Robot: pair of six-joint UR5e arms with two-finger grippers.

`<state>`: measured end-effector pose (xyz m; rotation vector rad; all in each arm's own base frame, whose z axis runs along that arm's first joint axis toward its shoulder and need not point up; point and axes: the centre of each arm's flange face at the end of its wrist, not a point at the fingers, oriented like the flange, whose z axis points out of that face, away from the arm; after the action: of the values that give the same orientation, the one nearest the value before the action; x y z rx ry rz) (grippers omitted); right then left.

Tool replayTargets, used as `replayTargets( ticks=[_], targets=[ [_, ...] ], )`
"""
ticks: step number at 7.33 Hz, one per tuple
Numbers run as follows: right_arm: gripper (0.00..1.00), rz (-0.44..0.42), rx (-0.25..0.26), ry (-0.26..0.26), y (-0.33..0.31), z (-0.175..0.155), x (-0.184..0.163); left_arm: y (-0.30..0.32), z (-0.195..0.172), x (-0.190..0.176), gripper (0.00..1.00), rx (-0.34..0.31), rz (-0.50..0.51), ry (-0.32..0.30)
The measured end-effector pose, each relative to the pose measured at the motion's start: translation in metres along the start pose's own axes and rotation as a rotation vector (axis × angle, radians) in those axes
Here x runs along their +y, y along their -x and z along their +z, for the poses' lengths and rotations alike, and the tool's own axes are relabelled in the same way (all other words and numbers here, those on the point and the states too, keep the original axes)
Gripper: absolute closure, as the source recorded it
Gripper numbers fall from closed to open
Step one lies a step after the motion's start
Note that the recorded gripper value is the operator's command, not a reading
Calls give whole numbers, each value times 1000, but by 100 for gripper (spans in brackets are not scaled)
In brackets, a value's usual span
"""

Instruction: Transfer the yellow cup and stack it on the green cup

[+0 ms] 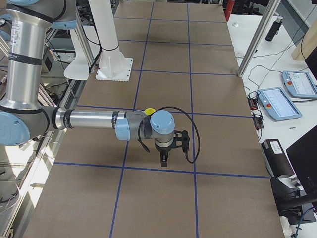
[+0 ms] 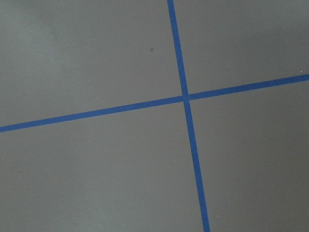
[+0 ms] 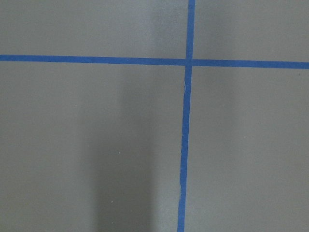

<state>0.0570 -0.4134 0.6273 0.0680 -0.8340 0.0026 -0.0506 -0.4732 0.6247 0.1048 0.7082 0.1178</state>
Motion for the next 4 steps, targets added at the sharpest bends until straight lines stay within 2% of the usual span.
replayTargets(
  ticks=[4],
  targets=[
    [0, 17, -5, 0, -8, -3, 4, 8, 12, 4, 0, 37, -3, 12]
  ],
)
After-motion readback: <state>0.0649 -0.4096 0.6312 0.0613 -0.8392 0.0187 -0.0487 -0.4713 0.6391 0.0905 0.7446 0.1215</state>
